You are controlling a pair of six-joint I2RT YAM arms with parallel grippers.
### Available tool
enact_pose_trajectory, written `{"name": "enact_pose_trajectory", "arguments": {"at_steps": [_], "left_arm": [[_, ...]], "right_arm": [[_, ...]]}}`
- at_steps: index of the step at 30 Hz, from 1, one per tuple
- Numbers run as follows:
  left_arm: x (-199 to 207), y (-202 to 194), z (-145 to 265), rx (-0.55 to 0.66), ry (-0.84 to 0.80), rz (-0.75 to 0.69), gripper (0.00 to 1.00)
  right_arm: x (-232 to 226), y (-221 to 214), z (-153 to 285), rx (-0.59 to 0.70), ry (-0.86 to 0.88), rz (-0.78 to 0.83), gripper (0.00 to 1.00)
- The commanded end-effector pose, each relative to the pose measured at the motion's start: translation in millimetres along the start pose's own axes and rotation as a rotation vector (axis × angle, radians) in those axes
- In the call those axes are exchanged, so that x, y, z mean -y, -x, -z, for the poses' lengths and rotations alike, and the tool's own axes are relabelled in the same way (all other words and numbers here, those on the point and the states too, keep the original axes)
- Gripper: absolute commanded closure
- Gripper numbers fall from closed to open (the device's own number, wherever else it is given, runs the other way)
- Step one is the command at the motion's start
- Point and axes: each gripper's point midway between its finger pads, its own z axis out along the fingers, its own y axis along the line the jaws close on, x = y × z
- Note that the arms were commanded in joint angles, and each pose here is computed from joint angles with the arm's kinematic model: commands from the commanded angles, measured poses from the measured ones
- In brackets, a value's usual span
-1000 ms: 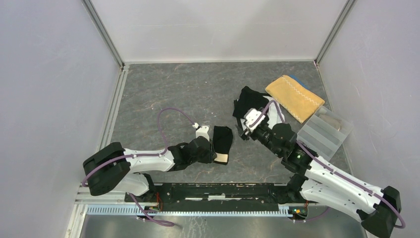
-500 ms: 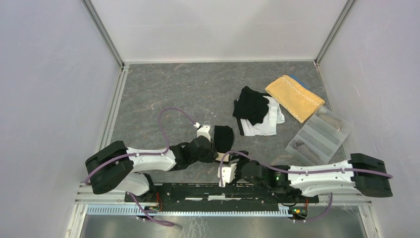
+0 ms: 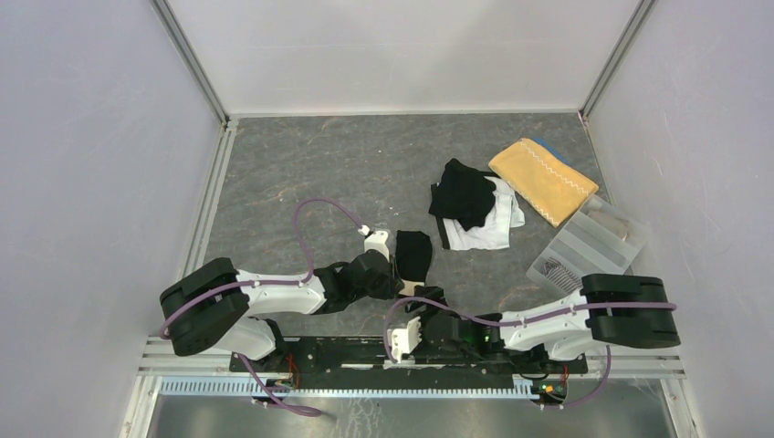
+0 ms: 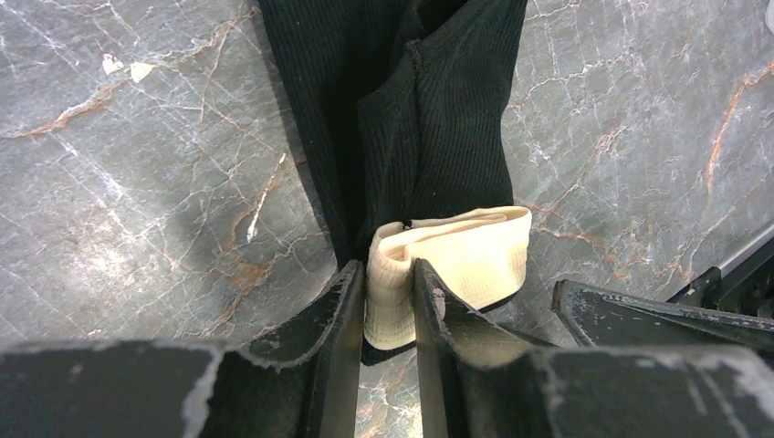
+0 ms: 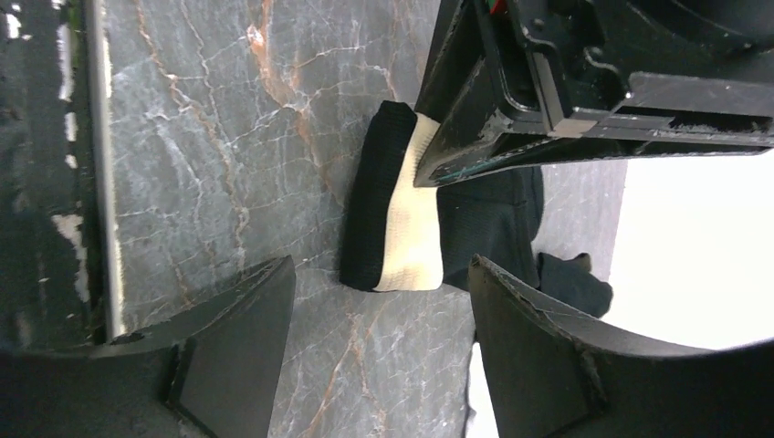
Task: Roll the underwear
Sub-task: Roll the underwear to the center of the board.
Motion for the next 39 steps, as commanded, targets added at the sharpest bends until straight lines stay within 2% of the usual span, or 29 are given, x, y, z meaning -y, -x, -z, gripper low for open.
{"name": "enact_pose_trajectory", "arguments": {"at_steps": [1, 14, 17, 21, 23, 26, 32, 36, 39], "left_arm": [[-49, -48, 4, -0.162, 0.153, -0.072, 0.68], [-48, -48, 4, -0.167, 0.145, -0.08, 0.69], [-48, -49, 4, -0.17, 0.143, -0.082, 0.69], [-49, -49, 4, -0.173, 0.145, -0.087, 0.69], [-50, -49, 4, -0.169, 0.148, -0.085, 0.69], [-49, -44, 7, -0.136, 0.146, -0.063, 0.69], [-46, -26, 17, -0.048, 0.13, -0.014, 0.67], [-40, -5, 28, 0.03, 0.123, 0.025, 0.61], [-41, 7, 40, 0.085, 0.126, 0.062, 0.52]], "right_arm": [[12, 7, -6, 0.007, -0.078, 0.023, 0.25], [4, -18, -14, -0.077, -0.108, 0.111, 0.38], [3, -22, -17, -0.086, -0.099, 0.121, 0.45], [4, -24, -20, -0.085, -0.088, 0.108, 0.65], [3, -24, -21, -0.082, -0.079, 0.1, 0.81], [2, -22, -20, -0.065, -0.066, 0.086, 0.99], [-6, -10, -20, -0.029, 0.012, 0.045, 1.0], [-20, 1, -19, 0.004, 0.104, -0.019, 1.0], [-24, 10, -16, 0.032, 0.152, -0.081, 1.0]]}}
